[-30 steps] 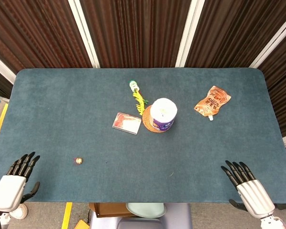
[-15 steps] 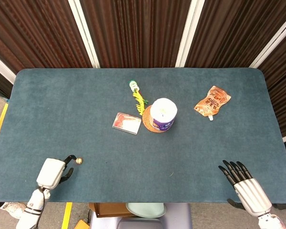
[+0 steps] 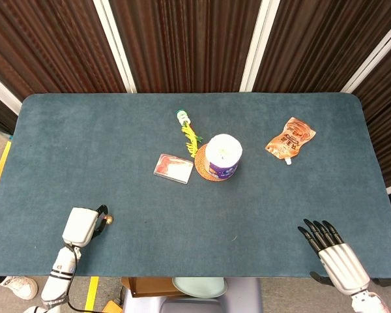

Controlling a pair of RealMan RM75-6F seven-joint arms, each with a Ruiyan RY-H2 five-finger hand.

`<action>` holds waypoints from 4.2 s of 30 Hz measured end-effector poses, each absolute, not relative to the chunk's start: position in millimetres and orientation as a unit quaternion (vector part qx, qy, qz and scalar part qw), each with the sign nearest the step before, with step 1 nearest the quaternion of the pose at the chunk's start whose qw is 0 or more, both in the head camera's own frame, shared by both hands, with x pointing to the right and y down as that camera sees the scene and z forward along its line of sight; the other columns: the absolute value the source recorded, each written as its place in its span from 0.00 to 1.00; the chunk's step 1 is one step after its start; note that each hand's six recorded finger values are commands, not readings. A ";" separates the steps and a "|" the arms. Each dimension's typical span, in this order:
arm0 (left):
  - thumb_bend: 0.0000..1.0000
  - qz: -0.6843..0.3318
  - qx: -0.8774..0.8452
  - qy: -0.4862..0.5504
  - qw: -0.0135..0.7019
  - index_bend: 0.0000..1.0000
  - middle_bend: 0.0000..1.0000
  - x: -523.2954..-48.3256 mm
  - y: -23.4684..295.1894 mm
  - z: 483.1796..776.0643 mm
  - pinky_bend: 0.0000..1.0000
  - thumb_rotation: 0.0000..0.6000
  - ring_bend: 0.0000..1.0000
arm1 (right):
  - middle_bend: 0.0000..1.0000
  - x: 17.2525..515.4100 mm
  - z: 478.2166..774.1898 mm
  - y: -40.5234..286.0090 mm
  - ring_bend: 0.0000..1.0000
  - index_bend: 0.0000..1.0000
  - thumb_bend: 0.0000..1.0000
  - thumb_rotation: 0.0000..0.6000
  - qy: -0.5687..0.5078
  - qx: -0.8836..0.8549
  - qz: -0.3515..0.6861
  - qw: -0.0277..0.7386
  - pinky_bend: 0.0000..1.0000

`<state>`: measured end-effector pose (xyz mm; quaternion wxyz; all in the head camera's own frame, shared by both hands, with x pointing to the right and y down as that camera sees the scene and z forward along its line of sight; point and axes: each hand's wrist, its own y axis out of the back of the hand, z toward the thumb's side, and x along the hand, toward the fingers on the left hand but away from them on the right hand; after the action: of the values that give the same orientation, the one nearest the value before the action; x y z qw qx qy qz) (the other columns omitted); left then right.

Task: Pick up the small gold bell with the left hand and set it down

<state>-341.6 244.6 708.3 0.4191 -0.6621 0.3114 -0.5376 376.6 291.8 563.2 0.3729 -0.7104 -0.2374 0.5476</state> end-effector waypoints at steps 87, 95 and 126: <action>0.61 -0.537 -0.642 0.326 0.440 0.81 1.00 -337.3 228.2 703.6 1.00 1.00 1.00 | 0.00 377.2 564.4 290.4 0.00 0.00 0.19 1.00 -0.239 -0.709 0.550 0.372 0.00; 0.61 -0.527 -0.634 0.363 0.434 0.81 1.00 -336.7 211.8 694.2 1.00 1.00 1.00 | 0.00 378.9 563.5 285.7 0.00 0.00 0.19 1.00 -0.244 -0.707 0.550 0.372 0.00; 0.56 -0.529 -0.655 0.307 0.444 0.81 1.00 -316.8 229.5 711.6 1.00 1.00 1.00 | 0.00 380.5 564.5 283.5 0.00 0.00 0.19 1.00 -0.248 -0.710 0.546 0.369 0.00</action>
<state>-316.8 229.5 711.6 0.4442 -0.6549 0.3067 -0.5288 380.5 283.5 564.5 0.3692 -0.7100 -0.2475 0.5462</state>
